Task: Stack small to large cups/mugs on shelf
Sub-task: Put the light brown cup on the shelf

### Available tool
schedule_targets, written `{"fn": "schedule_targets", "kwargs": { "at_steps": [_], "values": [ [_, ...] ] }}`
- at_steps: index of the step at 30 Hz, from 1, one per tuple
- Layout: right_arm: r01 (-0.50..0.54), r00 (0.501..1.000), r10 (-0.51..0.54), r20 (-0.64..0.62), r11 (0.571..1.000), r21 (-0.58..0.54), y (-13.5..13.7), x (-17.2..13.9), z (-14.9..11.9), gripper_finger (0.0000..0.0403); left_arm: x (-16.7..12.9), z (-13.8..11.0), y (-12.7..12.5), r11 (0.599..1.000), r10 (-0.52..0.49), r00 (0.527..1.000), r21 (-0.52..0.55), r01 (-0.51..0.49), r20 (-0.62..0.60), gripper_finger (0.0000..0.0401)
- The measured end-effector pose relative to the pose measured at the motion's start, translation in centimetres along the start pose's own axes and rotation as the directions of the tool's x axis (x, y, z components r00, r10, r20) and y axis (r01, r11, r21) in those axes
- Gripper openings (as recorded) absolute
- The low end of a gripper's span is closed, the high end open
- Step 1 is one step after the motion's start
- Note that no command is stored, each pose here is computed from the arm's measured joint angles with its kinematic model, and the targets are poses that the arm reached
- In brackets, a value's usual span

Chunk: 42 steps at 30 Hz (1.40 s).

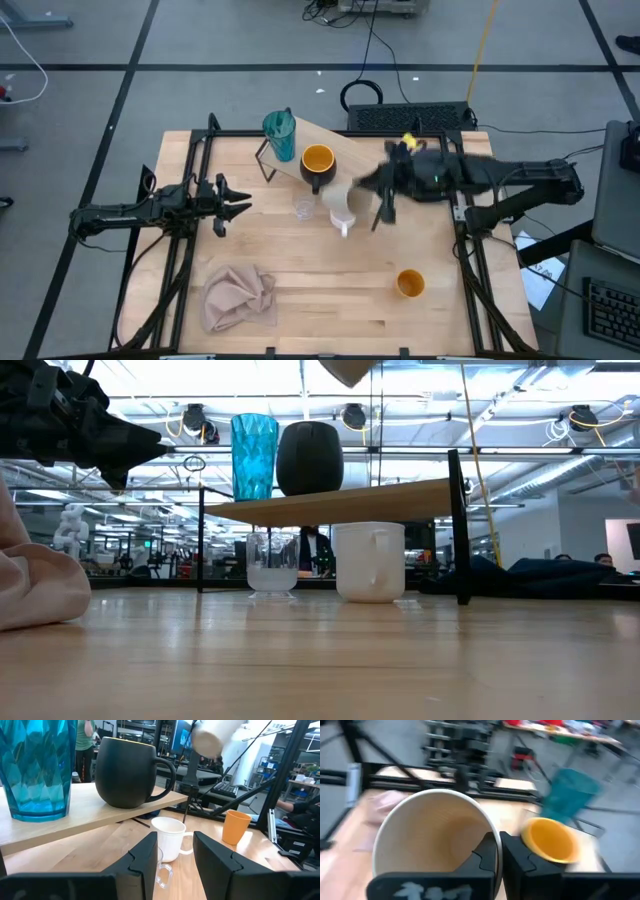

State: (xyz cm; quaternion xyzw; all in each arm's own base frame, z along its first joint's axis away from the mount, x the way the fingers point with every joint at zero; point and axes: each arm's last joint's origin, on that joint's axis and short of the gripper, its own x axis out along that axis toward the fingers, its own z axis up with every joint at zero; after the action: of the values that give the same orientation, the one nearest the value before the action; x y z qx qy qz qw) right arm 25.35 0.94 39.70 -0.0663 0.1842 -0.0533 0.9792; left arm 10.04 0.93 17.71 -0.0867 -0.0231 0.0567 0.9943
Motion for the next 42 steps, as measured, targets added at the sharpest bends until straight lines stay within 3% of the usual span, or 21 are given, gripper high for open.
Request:
{"fn": "schedule_targets", "kwargs": {
  "at_steps": [7,14,21,42],
  "values": [
    [0.09,0.984,-0.074,-0.164,0.992,0.089,-4.3,-0.4,0.6,0.0,0.0,0.0,0.0,1.0,0.0,1.0,0.012,0.0,-0.001,0.0124],
    [0.057,0.961,0.004,-0.276,0.975,0.215,-6.6,1.0,-0.2,0.0,0.0,0.0,0.0,1.0,0.001,1.0,0.015,-0.001,-0.001,0.0124],
    [0.077,0.899,0.039,-0.436,0.966,0.246,-7.7,2.9,-1.4,0.0,0.0,0.0,0.0,1.0,0.002,1.0,0.014,-0.002,-0.003,0.0124],
    [0.09,0.825,0.109,-0.555,0.943,0.32,-9.3,3.7,-3.2,0.0,0.0,-0.1,0.0,1.0,0.003,1.0,0.014,-0.003,-0.01,0.0124]
  ]
}}
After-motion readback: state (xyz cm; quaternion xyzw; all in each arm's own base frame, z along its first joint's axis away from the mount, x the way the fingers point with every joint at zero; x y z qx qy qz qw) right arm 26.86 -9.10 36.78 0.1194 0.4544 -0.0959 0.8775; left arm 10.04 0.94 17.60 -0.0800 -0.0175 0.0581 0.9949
